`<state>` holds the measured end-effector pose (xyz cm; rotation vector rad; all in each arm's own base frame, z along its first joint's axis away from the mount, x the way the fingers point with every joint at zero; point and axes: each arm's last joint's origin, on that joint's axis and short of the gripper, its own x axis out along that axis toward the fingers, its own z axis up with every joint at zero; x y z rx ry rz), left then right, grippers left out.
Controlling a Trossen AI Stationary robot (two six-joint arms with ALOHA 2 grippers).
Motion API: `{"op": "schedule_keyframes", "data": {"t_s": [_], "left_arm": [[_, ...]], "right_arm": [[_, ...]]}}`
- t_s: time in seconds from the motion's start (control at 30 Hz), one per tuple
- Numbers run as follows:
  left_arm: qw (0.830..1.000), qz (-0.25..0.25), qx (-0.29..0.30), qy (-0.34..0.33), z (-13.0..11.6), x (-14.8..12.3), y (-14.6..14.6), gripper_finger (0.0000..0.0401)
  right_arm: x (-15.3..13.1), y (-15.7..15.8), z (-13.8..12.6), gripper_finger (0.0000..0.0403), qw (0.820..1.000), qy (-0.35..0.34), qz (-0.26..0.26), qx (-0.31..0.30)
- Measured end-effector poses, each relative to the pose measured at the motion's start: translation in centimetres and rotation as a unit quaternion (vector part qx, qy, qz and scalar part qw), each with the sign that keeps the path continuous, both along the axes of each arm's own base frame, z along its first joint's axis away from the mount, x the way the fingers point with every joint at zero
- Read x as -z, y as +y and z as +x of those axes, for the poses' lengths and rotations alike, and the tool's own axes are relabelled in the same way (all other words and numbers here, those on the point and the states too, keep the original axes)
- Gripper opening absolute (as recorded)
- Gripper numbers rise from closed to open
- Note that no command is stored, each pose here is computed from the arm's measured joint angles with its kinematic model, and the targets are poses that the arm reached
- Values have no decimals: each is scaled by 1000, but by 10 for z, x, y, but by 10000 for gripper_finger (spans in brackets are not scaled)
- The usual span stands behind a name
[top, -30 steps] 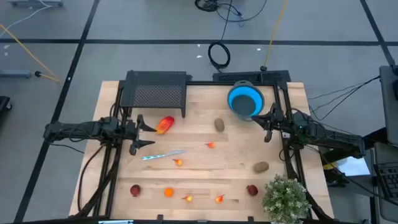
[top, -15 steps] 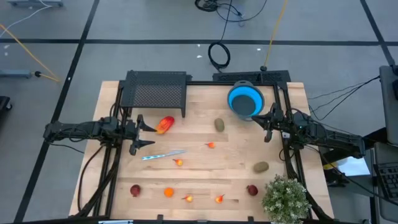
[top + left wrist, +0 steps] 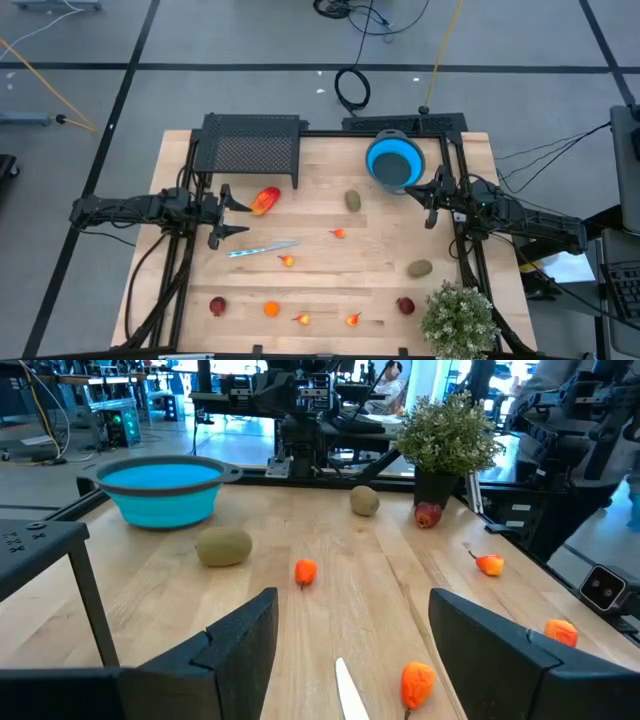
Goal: Pick & Place Fruit
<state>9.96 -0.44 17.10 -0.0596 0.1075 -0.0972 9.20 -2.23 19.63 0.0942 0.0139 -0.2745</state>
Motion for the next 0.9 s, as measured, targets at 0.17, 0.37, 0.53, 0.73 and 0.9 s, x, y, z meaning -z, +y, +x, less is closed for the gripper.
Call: {"op": "schedule_keyframes", "data": {"t_s": [0.17, 0.37, 0.53, 0.73, 0.9], "left_arm": [[1000, 0, 0, 0, 0, 0, 0, 255], [1000, 0, 0, 0, 0, 0, 0, 255], [1000, 0, 0, 0, 0, 0, 0, 255], [1000, 0, 0, 0, 0, 0, 0, 255], [1000, 0, 0, 0, 0, 0, 0, 255]], "right_arm": [[0, 0, 0, 9, 1000, 0, 0, 0], [0, 0, 0, 9, 1000, 0, 0, 0], [-3, -1, 0, 9, 998, 3, -58, 10], [-4, -1, 0, 9, 991, 21, -133, 12], [-3, -1, 0, 9, 992, 20, -125, 12]]}}
